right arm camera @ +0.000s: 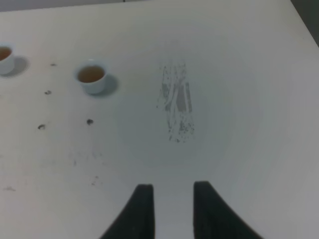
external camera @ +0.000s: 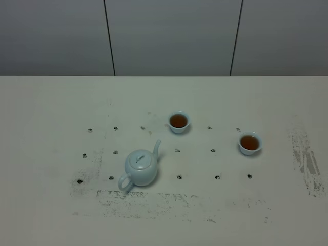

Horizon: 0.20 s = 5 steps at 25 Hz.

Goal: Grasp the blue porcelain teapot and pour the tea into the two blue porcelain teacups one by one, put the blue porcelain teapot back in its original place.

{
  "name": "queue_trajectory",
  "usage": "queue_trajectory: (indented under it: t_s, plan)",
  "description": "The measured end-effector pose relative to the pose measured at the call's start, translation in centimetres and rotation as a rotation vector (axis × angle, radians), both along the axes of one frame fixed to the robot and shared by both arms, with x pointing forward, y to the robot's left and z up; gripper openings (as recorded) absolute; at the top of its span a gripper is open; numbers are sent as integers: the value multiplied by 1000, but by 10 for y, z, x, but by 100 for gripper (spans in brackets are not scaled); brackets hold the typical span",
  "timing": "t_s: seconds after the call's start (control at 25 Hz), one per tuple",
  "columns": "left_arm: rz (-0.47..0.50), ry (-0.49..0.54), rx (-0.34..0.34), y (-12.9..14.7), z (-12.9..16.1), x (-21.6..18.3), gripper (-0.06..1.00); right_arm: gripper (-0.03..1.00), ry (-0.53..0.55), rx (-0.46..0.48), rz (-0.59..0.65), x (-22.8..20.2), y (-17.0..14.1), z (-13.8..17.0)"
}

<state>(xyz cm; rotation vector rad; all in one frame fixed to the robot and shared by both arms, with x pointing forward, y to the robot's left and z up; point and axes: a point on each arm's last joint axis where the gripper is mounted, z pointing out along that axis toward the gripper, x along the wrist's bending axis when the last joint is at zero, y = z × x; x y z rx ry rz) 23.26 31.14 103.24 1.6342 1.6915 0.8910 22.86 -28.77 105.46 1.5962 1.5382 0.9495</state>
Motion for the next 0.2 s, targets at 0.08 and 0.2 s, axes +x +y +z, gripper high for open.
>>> queue_trajectory:
  t_s: [0.08, 0.2]
  plan:
    - [0, 0, 0, 0, 0, 0, 49, 21, 0, 0, 0, 0, 0, 0]
    - [0, 0, 0, 0, 0, 0, 49, 21, 0, 0, 0, 0, 0, 0]
